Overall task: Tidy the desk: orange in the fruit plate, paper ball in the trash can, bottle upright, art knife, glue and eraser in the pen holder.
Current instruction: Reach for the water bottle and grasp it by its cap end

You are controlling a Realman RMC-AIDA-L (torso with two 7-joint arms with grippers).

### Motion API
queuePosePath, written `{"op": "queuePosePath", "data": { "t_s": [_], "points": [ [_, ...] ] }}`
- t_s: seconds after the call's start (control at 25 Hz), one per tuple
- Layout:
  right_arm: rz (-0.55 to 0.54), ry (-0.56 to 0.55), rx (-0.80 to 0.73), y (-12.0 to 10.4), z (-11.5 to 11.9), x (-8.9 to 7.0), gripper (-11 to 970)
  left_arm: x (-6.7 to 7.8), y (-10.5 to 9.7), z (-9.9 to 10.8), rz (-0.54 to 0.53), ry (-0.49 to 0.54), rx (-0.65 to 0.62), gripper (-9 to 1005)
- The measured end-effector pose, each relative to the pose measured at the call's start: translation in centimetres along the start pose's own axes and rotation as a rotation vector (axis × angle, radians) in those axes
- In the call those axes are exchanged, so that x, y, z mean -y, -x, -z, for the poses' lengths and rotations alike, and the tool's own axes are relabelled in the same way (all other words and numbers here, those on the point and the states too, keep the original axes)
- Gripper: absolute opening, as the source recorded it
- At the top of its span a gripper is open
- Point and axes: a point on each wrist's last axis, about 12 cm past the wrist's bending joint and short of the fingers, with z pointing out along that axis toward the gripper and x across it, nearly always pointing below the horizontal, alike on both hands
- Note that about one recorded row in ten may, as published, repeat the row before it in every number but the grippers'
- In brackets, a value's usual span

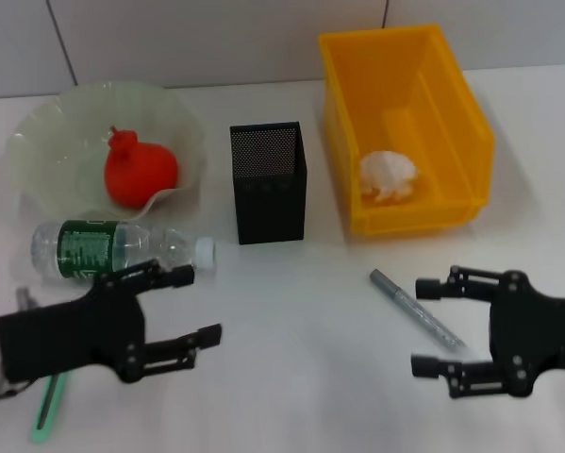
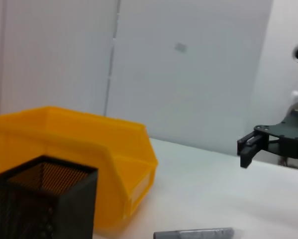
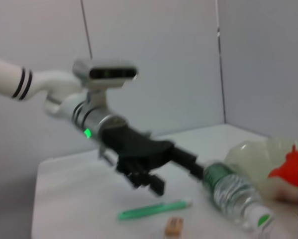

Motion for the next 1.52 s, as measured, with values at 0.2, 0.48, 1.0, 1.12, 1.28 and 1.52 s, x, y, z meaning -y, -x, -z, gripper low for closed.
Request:
{"op": "queuePosePath", "data": {
  "t_s": [0.2,0.48,1.0,1.12,1.28,1.52],
  "points": [
    [-0.001,0.038,-0.056,-1.3,-0.1,-0.6,820,-1.5,2.8,-2.3,-0.181,0.008,-0.086,734],
    [-0.006,0.036,-0.034,-2.8,-0.3,-1.4,820,-3.1,6.2,-5.0,-0.330,-0.041,-0.140,733],
    [-0.034,0.010,0.000,-3.2,0.1,-1.7,820,-5.6,6.4,-7.6,-0.413,0.043,-0.419,707],
    [-0.033,0.012,0.001,-3.0,0.0,-1.5,820,-5.7,6.1,-8.2,-0.430,0.069,-0.470,703],
    [-0.032,0.015,0.003,-2.9,-0.1,-1.4,820,-6.0,5.7,-8.5,-0.446,0.101,-0.500,696],
    [-0.031,0.016,0.006,-2.8,-0.2,-1.4,820,-6.1,5.5,-8.7,-0.453,0.114,-0.515,687]
  ]
}}
